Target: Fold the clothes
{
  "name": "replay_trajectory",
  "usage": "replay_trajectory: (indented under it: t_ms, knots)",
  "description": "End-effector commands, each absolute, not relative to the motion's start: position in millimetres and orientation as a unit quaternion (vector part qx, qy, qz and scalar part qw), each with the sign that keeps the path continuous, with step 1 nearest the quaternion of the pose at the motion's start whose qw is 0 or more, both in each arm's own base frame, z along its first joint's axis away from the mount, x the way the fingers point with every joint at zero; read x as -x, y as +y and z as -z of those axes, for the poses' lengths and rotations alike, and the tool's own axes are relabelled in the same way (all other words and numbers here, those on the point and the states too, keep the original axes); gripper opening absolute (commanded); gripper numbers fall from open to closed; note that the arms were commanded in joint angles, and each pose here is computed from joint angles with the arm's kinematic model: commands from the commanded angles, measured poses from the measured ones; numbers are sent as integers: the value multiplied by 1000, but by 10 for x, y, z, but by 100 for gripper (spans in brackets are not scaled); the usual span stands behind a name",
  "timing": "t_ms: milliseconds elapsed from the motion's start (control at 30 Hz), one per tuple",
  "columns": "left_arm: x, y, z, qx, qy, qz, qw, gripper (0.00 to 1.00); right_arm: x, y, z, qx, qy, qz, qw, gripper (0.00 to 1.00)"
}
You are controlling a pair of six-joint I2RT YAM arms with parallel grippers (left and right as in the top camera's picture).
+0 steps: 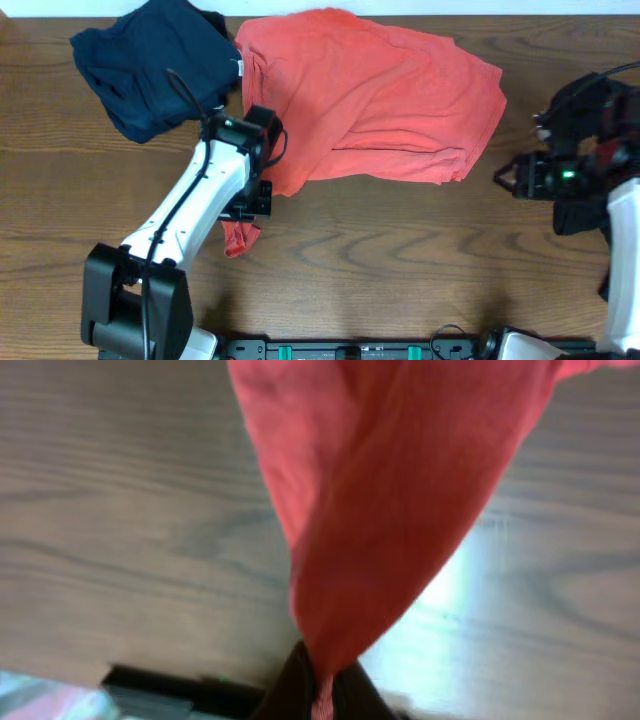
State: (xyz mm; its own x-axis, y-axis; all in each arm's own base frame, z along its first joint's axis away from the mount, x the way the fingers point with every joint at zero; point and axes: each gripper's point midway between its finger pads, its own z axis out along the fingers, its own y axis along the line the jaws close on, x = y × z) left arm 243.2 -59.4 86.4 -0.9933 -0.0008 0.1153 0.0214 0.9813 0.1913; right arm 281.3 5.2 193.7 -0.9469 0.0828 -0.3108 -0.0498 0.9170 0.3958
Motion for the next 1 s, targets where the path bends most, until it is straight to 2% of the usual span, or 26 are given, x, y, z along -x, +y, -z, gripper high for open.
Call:
replay_trajectory:
  t_ms: [0, 167, 333, 567, 733, 967]
  knots:
    - [-2416, -554, -755, -15, -993, 105, 51, 6, -2815, 281, -1680, -2, 963, -223, 152, 43]
    - [-2538, -564, -717, -16, -994, 104, 24, 6, -2894, 414, -1145, 13, 971, -178, 157, 44]
    - [-2606, -587, -710, -17, -995, 100, 10, 6, -2841, 416, -674, -9, 982, -105, 155, 40]
    - [-2646, -562, -715, -17, -994, 108, 0, 6, -2988, 488, -425, -51, 972, -71, 216, 34]
    - [-2644, -560, -715, -17, -994, 108, 1, 6, -3014, 431, -303, -92, 966, -40, 237, 34]
    - [-2678, -565, -715, -16, -994, 108, -6, 6, -3098, 440, -214, -91, 960, -32, 262, 38]
